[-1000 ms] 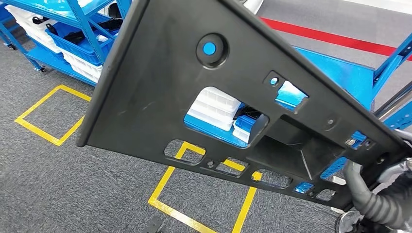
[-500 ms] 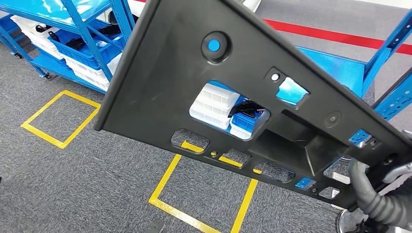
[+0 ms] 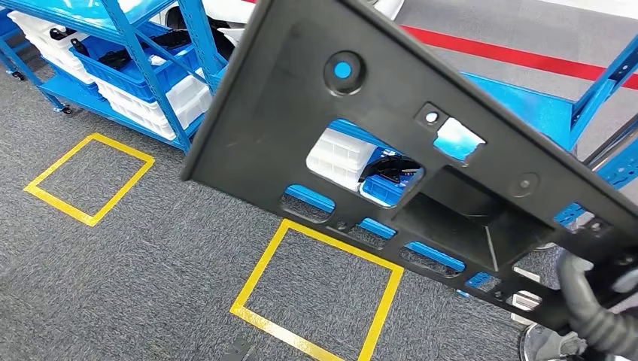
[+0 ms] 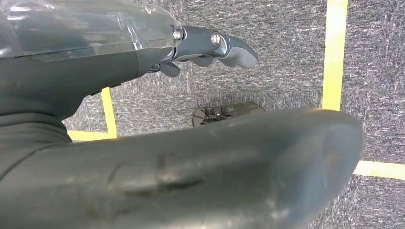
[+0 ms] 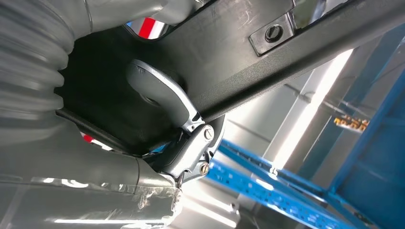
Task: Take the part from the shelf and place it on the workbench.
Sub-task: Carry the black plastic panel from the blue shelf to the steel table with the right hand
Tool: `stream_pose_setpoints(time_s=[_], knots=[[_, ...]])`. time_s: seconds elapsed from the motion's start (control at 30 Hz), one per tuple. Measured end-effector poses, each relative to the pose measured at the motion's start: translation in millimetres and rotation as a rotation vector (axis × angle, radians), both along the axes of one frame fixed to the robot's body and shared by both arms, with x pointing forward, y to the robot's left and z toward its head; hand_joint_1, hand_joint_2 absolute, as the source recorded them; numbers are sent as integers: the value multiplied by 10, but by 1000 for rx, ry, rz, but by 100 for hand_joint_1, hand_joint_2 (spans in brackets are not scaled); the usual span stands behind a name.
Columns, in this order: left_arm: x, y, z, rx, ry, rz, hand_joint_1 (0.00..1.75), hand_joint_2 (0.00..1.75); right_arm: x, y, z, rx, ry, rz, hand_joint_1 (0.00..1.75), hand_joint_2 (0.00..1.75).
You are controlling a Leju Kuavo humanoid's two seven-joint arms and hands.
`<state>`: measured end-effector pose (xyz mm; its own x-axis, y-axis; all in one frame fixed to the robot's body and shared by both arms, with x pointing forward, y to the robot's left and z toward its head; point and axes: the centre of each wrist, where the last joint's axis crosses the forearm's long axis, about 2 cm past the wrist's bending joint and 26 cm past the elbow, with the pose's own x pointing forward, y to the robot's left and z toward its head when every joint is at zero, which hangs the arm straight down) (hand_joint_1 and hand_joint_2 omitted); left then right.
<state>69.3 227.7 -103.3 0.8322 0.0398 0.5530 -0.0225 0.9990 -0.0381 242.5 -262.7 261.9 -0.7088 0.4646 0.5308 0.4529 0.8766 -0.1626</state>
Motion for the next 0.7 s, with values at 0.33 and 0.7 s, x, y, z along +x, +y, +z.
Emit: stream_pose_setpoints(time_s=[0.33, 0.7], knots=[[-1, 2, 0, 4, 3, 2, 0, 0, -192, -280, 42, 63, -105, -175, 175, 175], [0, 2, 0, 4, 5, 9, 0, 0, -390, -577, -76, 335, -185, -303, 175, 175]])
